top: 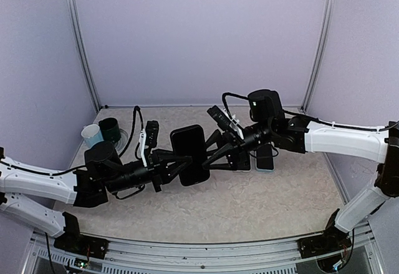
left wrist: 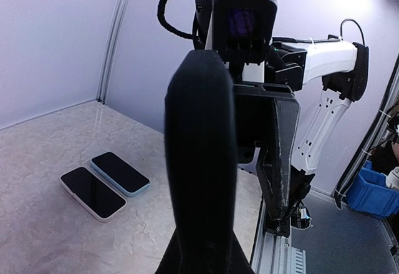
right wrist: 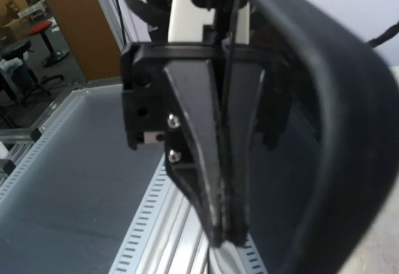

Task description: Put the phone into the phone case

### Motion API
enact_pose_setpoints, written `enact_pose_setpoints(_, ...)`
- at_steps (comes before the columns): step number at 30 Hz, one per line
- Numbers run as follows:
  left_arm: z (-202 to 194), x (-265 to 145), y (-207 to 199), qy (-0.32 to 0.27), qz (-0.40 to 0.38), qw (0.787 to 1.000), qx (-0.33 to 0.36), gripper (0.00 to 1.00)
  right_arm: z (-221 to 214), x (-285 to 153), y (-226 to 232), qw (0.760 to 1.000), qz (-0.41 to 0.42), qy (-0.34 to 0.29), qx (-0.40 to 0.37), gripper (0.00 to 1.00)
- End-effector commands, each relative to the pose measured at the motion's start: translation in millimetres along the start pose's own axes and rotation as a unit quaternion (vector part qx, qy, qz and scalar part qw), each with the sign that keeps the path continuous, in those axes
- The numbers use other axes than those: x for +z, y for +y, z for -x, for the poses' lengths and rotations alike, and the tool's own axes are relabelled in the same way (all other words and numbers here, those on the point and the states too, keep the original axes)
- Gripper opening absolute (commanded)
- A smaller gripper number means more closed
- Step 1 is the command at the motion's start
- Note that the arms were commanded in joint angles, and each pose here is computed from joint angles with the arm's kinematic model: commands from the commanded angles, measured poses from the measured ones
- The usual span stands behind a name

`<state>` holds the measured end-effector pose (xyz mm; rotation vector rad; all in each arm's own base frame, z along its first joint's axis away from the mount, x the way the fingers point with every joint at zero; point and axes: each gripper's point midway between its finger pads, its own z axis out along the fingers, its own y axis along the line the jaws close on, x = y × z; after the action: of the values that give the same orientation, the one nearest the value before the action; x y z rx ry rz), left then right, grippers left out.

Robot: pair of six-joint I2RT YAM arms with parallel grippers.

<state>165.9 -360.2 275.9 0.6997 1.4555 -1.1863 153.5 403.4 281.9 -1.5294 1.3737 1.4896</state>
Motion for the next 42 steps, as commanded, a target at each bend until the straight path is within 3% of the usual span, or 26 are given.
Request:
enact_pose_setpoints(1, 45, -3, -22, -0.066, -0.027, 0.997, 0.023, 0.00, -13, -2, 12, 1.000, 0.008, 0.009, -0.016, 0.53)
enact_pose_setpoints(8, 51, 2, -29, -0.069, -0.040, 0.996, 0.029, 0.00, -39, 0, 15, 1.000, -0.001, 0.002, -0.006, 0.51)
enact_pose_setpoints(13, 53, 3, -28, -0.075, -0.036, 0.996, 0.028, 0.00, -44, 0, 14, 1.000, -0.008, -0.001, -0.003, 0.40)
enact_pose_setpoints(16, 45, 8, -29, -0.063, -0.040, 0.997, 0.026, 0.00, -44, -1, 8, 1.000, -0.027, -0.001, -0.003, 0.27)
enact_pose_setpoints(20, 36, 11, -28, -0.051, -0.039, 0.998, 0.019, 0.00, -37, -1, 11, 1.000, -0.021, -0.007, -0.012, 0.38)
enact_pose_setpoints(21, 36, 10, -28, -0.051, -0.038, 0.998, 0.020, 0.00, -37, -1, 10, 1.000, -0.022, -0.007, -0.013, 0.33)
enact_pose_setpoints(23, 40, 9, -27, -0.058, -0.034, 0.998, 0.021, 0.00, -36, -1, 10, 1.000, -0.022, -0.009, -0.015, 0.06)
enact_pose_setpoints(24, 40, 9, -27, -0.058, -0.033, 0.998, 0.021, 0.00, -34, -1, 10, 1.000, -0.021, -0.010, -0.009, 0.00)
enact_pose_setpoints(37, 31, 12, -27, -0.042, -0.034, 0.998, 0.033, 0.00, -22, -11, 17, 0.999, -0.042, -0.016, -0.021, 0.00)
enact_pose_setpoints(38, 28, 14, -26, -0.037, -0.032, 0.998, 0.035, 0.03, -21, -11, 16, 0.999, -0.045, -0.017, -0.023, 0.00)
enact_pose_setpoints(42, 16, 22, -29, -0.015, -0.045, 0.998, 0.051, 0.37, -17, -13, 18, 0.998, -0.049, -0.024, -0.031, 0.00)
